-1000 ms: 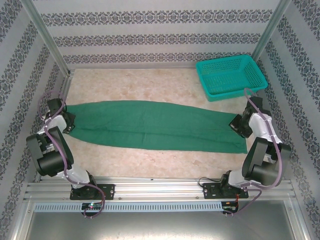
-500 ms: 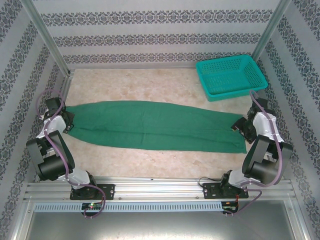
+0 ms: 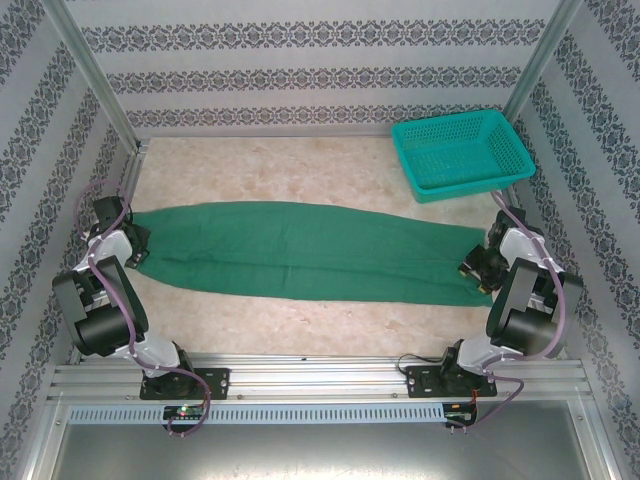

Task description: Roll up the long pants

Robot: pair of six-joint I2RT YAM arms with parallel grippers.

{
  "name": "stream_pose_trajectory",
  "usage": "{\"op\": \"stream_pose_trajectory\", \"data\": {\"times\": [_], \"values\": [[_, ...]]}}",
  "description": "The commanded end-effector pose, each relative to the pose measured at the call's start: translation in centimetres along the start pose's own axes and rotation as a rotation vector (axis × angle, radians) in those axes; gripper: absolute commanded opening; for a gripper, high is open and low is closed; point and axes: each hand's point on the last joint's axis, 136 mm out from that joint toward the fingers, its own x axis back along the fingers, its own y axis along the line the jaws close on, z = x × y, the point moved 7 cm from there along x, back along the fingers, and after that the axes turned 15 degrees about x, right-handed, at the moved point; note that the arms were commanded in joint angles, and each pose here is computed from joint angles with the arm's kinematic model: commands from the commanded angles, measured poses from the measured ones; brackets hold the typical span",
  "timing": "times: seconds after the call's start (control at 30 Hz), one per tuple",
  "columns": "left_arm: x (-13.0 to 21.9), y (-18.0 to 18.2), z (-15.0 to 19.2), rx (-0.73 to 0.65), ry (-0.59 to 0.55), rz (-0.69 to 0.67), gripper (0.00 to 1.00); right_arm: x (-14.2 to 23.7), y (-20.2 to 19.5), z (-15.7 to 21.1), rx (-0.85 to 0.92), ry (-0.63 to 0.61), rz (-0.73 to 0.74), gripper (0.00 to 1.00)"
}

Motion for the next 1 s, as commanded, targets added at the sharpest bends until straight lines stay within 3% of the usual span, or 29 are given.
{"op": "stream_pose_trajectory", "data": {"times": [0.0,0.43,0.67,0.97], "values": [[0.0,-0.6,-0.1,-0.035,-0.002,0.023,0.00,-0.6,0.3,0.1,-0.012,0.007,-0.014,0.00],[1.9,-0.5,-0.8,-0.025,-0.061,0.021,0.00,6.3,0.6,-4.0,-0.001,-0.176,0.012,0.00],[4.8,-1.0,-2.0,0.004,-0.133,0.084,0.00,8.8,-0.2,-3.3,-0.028,-0.259,0.034,0.00],[5.1,-0.1,-3.0,0.046,-0.132,0.056,0.00,11.1,-2.1,-1.4,-0.084,-0.352,0.040,0.00]]}}
